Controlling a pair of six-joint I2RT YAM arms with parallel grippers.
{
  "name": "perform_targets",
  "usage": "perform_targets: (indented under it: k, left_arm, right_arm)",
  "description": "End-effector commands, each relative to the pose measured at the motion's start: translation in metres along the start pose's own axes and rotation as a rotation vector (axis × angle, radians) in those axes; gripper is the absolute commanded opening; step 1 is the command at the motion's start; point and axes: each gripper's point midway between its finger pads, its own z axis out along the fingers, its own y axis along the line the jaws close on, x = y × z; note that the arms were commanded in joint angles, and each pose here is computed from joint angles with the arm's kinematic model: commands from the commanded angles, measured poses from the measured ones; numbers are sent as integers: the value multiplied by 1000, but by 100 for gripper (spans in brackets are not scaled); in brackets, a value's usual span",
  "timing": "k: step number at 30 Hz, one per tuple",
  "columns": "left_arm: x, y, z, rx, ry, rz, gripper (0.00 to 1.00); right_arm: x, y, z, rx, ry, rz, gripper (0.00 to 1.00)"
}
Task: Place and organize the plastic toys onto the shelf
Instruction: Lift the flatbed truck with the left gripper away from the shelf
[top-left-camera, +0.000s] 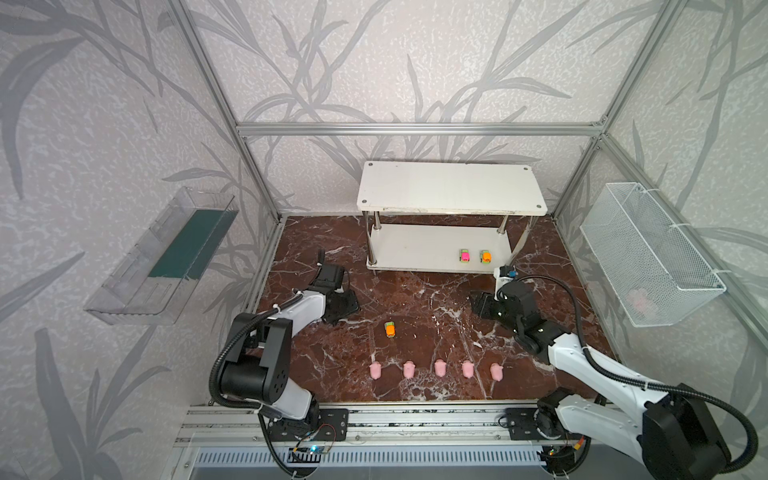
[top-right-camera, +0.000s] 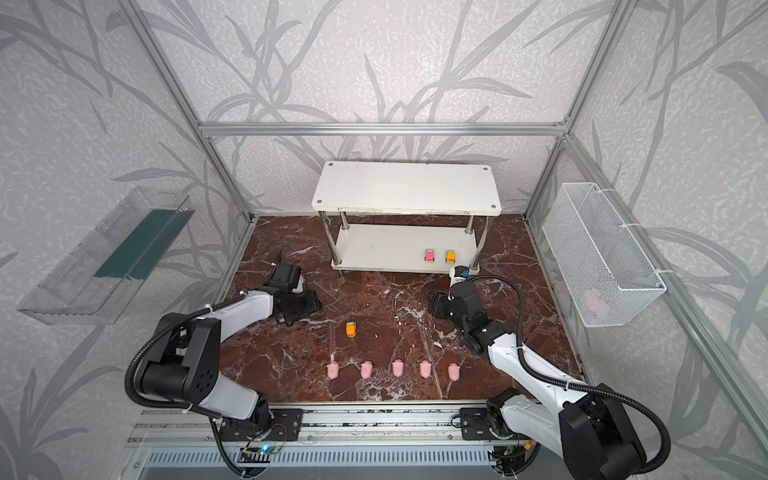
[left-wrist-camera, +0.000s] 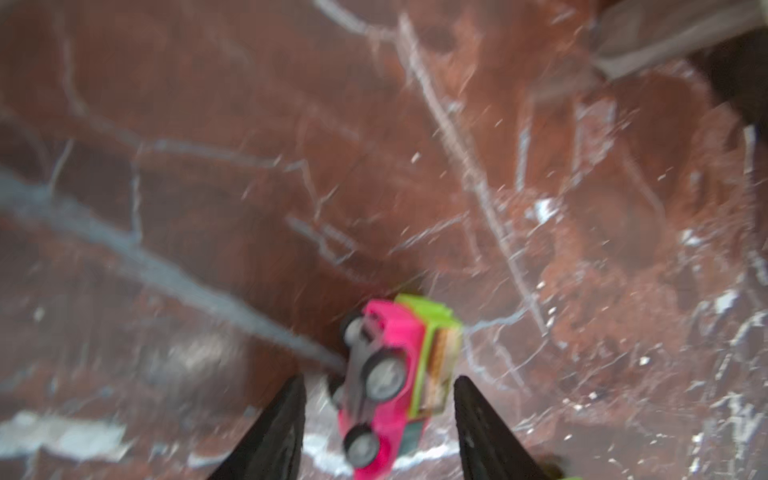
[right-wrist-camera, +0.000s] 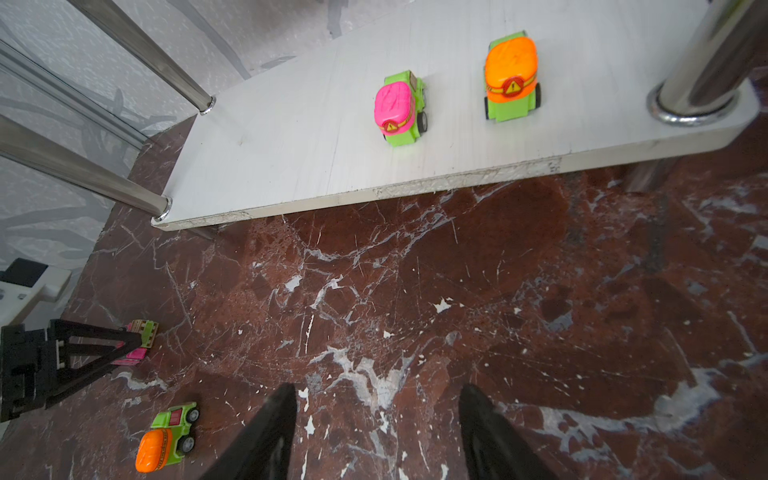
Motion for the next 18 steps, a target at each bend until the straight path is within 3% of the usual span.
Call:
perform_targets:
  k: [1, 6, 11, 15, 18]
  left_arm:
    - [1, -3, 9, -3, 20, 7, 54]
    - [5, -7, 10, 8, 19, 22, 41]
    - [10, -10, 9, 19, 22, 42, 36]
    - [14, -9, 12, 14, 32, 42, 45]
    - [16, -8, 16, 5, 45, 41, 46]
  right_arm:
    - [1, -7, -4, 26, -6, -1, 63]
    - [3, -8, -3, 28, -3, 0, 63]
    - [4, -6, -1, 20, 10, 1, 63]
    - [2, -3, 1, 12, 12, 0, 63]
    - [2, -2, 2, 11, 16, 0, 63]
